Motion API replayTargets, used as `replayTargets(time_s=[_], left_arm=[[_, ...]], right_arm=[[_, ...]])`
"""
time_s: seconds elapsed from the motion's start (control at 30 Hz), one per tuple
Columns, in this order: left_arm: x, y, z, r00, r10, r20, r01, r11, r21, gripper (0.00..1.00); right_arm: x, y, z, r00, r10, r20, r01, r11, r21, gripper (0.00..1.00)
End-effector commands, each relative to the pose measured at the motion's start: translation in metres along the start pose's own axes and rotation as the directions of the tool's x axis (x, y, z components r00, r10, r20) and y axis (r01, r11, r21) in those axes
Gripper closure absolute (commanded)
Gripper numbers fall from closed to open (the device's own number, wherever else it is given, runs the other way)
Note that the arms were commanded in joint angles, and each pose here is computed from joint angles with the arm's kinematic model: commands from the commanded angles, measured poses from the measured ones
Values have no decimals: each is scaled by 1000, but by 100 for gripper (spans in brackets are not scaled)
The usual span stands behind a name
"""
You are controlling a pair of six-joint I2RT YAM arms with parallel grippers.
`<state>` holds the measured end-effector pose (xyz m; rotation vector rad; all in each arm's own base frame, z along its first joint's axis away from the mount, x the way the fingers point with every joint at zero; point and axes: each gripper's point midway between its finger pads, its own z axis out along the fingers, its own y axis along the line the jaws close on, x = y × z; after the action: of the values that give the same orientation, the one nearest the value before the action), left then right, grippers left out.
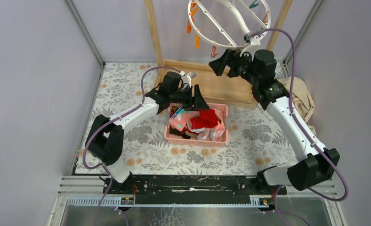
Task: Remove the socks clipped to the hanger
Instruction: Place the sock in the bin.
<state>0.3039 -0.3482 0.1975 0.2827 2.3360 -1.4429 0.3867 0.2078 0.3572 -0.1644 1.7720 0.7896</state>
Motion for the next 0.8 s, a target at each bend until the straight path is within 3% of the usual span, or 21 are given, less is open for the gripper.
replayTargets(time_s=[0.0,0.2,0.27,0.33,0.53,0.77], left_arm=[[4,4,-5,999,44,-22,-44,999,-30,34],[14,12,-12,997,56,-43,-59,995,-74,26],[16,15,-15,997,64,-50,-68,993,-96,9],[17,19,-17,996,72,-51,-78,989,-125,2],[18,23,-27,993,98,-68,-109,976,-187,1],[17,16,-37,989,130,-73,-142,970,-196,1]], right_arm=[[16,-18,-3,990,87,-108,-77,992,95,0],[-19,-15,0,996,43,-84,-37,997,72,0],[-27,-14,-1,996,7,-91,-1,998,67,0],[-34,-11,-1,994,-43,-101,48,997,53,0],[-51,1,-5,973,-173,-151,173,985,-17,0],[-61,28,-12,961,-190,-204,163,977,-140,0]])
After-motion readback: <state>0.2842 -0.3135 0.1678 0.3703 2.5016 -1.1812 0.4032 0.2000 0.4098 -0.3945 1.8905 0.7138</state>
